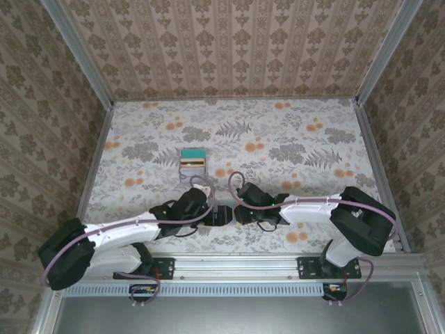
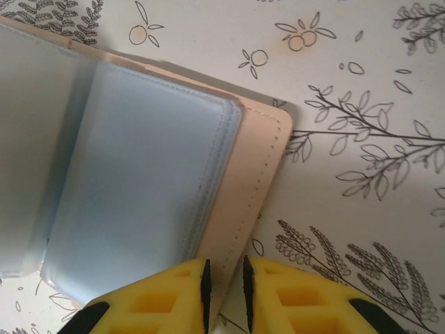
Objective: Take the credit cards out of the card holder
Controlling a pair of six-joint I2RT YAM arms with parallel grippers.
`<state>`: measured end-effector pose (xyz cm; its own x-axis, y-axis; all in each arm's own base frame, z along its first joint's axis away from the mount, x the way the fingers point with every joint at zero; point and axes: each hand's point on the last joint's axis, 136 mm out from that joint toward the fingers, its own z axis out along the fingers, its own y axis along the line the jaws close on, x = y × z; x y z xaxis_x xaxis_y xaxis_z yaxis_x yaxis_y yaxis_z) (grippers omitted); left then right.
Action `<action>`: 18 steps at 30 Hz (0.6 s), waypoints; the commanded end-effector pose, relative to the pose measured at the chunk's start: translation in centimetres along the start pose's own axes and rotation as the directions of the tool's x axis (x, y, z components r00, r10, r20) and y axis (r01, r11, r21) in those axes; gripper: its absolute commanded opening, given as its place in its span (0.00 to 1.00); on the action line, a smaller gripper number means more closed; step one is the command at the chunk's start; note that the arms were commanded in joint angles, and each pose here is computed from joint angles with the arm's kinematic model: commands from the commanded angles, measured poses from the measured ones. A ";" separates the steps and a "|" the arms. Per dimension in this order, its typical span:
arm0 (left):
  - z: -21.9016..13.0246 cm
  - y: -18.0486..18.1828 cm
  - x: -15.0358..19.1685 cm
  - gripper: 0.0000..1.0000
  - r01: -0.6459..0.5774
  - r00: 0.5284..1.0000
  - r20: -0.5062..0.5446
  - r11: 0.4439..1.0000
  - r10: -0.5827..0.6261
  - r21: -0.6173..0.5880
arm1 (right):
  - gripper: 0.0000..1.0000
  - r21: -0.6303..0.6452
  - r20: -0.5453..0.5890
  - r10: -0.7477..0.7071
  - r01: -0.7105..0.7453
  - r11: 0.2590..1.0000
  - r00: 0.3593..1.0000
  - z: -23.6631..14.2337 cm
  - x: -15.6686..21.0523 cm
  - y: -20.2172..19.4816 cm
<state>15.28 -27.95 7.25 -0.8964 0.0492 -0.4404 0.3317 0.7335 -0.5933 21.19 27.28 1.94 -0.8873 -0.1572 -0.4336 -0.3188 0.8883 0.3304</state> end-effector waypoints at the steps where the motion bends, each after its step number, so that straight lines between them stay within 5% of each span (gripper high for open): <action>1: 0.7 -3.3 -1.3 0.93 -0.054 0.998 0.017 0.995 0.053 0.079 | 0.24 0.047 0.051 0.013 -0.016 0.999 0.999 -1.3 -0.2 -1.1; 7: 2.4 -4.6 -0.9 0.93 -0.080 0.997 -0.018 0.994 0.081 0.079 | 0.26 0.059 0.117 0.041 -0.048 0.997 0.992 -3.8 -0.8 -2.3; 18: -0.4 0.2 -1.1 0.82 -0.018 0.999 0.030 0.998 0.020 -0.054 | 0.27 -0.034 0.100 0.061 -0.058 0.998 0.993 -4.1 -1.7 0.0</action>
<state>15.97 -29.92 8.56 -0.8820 0.0568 -0.4678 0.3594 0.7231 -0.5899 21.08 24.28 4.98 -0.8641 -0.0685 -0.4987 -0.2663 0.9029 0.3374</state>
